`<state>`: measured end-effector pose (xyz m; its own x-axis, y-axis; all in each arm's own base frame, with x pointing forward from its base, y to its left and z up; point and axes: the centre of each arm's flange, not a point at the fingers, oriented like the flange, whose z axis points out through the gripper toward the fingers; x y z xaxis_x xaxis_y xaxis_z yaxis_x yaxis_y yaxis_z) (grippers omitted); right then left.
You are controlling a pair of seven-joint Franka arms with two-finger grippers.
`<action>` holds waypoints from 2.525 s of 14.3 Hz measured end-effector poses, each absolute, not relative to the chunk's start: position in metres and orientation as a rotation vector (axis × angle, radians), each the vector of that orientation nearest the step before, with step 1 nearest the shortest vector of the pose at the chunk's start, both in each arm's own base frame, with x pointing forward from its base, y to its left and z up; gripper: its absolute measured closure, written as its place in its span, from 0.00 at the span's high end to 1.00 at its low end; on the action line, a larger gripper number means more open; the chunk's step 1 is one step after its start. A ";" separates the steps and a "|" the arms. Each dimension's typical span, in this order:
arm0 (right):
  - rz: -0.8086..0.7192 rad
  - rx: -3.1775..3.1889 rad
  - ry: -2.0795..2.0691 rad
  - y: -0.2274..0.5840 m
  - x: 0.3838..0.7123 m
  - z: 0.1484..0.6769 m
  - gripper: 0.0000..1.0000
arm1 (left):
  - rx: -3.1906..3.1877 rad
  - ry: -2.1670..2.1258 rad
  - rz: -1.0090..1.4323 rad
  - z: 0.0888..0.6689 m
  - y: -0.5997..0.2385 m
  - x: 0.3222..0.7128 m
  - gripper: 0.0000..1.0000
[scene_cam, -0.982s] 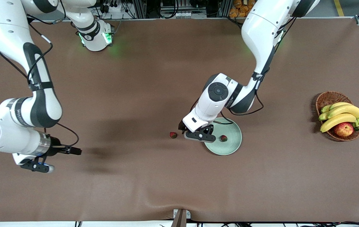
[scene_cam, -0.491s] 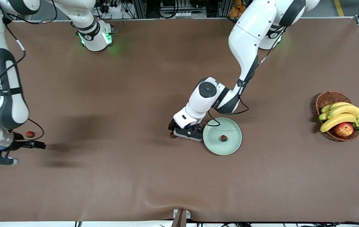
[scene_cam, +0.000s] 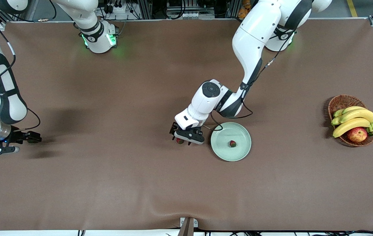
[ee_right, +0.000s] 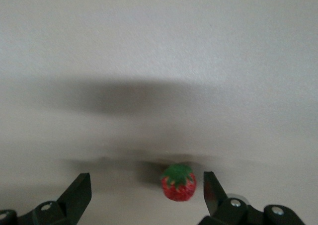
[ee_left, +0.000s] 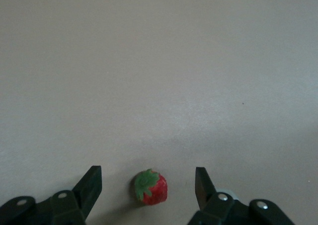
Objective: Collect all strawberries into plate
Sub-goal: 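Grasp the second strawberry with the left gripper while the right gripper reaches another, then release the strawberry onto the plate while the right gripper grasps the third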
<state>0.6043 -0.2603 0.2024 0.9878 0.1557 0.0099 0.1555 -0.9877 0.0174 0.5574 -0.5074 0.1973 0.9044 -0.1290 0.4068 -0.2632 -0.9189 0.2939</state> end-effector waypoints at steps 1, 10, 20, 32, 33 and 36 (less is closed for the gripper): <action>0.022 3.109 0.264 -0.266 0.600 0.200 1.00 | 2.717 -0.294 0.558 0.191 -0.508 0.557 0.83; -0.009 3.113 0.275 -0.274 0.589 0.190 0.81 | 2.697 -0.365 0.588 0.175 -0.521 0.545 0.64; 0.016 3.110 0.301 -0.270 0.594 0.193 0.30 | 2.709 -0.452 0.610 0.168 -0.522 0.541 0.31; 0.129 3.029 0.749 -0.110 0.647 0.332 0.30 | 2.827 -0.362 0.515 0.240 -0.480 0.590 0.31; 0.140 3.047 0.766 -0.096 0.649 0.333 0.30 | 2.854 -0.352 0.481 0.249 -0.473 0.594 0.31; 0.163 3.094 0.795 -0.055 0.653 0.335 0.30 | 2.915 -0.361 0.415 0.251 -0.441 0.599 0.31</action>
<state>0.6531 -0.0552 0.3348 0.8714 0.4775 0.1126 0.4832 -0.8750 -0.0295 0.5988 -0.4411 0.2511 0.9317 -0.2131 0.2942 -0.2619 -0.9553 0.1374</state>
